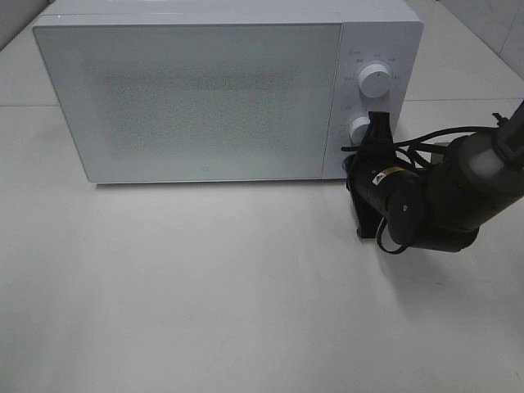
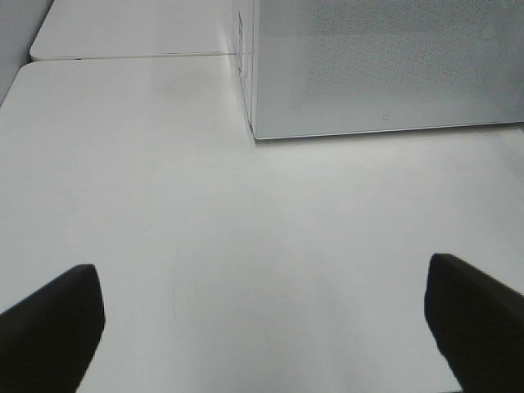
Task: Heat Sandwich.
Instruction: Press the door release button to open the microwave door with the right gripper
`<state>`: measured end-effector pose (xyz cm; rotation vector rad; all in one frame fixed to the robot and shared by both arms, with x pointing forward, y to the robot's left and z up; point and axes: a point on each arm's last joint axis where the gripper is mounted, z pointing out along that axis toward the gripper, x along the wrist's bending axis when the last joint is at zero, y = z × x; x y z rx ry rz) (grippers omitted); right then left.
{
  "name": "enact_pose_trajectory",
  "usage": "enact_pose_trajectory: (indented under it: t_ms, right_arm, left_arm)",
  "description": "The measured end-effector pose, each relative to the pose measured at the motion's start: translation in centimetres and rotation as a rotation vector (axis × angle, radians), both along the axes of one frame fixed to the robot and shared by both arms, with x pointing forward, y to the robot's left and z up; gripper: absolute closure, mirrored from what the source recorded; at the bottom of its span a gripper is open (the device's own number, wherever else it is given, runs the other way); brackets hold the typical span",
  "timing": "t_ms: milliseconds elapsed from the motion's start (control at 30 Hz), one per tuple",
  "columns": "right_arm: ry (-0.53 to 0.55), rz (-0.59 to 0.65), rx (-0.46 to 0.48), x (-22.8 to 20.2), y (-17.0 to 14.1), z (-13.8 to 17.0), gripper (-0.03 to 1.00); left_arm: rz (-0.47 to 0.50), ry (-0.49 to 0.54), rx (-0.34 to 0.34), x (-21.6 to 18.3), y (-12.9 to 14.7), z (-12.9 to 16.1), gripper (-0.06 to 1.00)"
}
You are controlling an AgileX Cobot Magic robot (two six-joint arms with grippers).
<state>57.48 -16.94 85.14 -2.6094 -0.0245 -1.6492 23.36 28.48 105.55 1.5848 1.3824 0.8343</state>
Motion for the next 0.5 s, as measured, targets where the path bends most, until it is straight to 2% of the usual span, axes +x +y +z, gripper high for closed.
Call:
enact_pose_trajectory:
  t_ms: [500]
  right_arm:
    - [-0.033, -0.007, -0.014, 0.03, -0.12, 0.17, 0.95]
  left_arm:
    - [0.000, 0.000, 0.000, 0.00, 0.00, 0.00, -0.05]
